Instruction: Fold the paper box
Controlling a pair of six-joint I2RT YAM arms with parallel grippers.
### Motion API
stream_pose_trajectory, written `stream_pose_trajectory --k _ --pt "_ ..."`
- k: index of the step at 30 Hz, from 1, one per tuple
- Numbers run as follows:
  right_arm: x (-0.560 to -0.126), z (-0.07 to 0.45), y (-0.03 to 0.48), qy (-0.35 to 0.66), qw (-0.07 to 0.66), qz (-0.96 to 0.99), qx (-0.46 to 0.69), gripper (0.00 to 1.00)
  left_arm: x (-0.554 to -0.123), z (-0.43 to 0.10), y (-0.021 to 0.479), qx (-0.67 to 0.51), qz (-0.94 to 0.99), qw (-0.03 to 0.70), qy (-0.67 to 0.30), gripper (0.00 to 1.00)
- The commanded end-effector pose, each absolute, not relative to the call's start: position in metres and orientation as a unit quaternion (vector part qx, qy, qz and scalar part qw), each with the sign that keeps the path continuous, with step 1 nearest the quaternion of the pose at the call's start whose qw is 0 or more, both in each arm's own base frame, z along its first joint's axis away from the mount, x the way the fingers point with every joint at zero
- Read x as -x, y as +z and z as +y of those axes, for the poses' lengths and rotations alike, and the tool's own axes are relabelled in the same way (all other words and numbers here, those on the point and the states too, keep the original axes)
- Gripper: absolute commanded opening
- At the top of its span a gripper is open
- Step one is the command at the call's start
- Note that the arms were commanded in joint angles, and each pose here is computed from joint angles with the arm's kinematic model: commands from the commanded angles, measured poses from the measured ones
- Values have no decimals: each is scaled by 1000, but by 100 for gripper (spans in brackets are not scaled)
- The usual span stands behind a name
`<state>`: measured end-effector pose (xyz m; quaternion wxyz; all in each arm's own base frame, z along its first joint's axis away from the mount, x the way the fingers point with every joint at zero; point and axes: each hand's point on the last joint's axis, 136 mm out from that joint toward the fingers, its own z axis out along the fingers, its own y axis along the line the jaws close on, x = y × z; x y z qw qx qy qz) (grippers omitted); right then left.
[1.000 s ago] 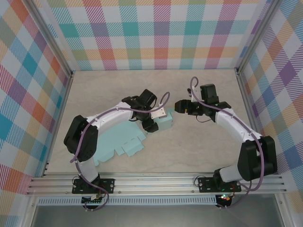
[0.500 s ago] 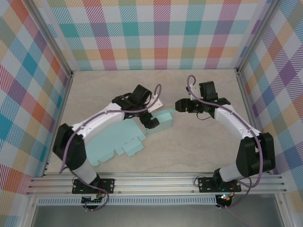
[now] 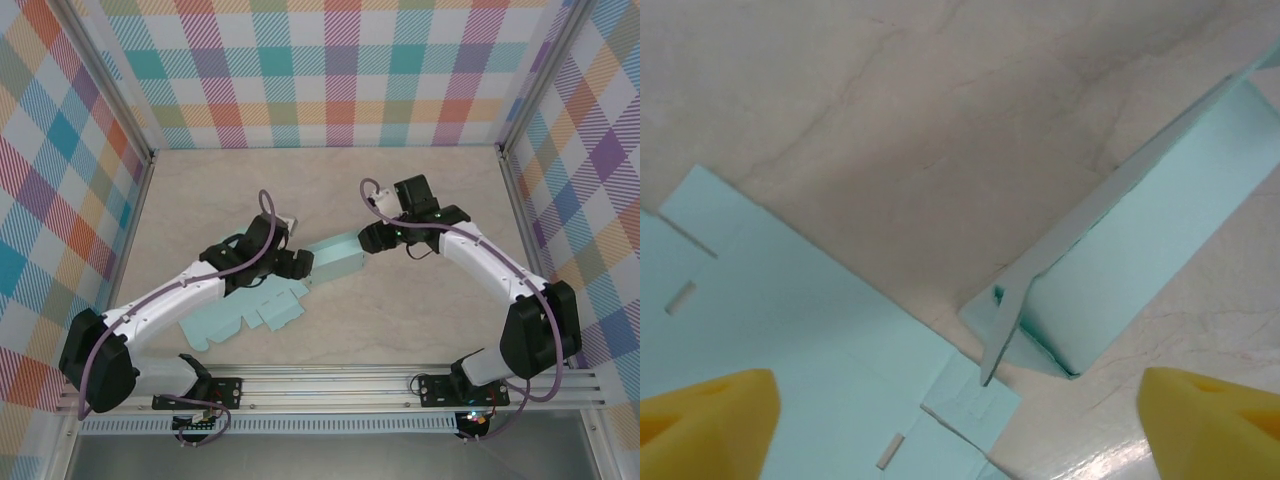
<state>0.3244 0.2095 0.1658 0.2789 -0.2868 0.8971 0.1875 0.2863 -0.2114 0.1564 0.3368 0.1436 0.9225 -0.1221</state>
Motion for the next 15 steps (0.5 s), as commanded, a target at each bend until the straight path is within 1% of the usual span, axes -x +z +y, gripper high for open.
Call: stream_pose_trajectory --k 1,6,11,13,15 --pt "-332 214 168 166 287 886 325 62 -295 -220 183 -117 901 394 -139 83" --pt "-342 221 163 163 281 884 337 62 -301 -223 178 -143 908 387 -77 80" --pt "-344 227 158 170 269 882 347 62 -312 -230 171 -158 911 378 -40 76" --pt "-345 229 158 175 269 880 350 62 -314 -231 170 -159 912 377 -27 71" --pt "-345 230 158 176 268 880 350 62 -316 -230 170 -156 913 376 -19 64"
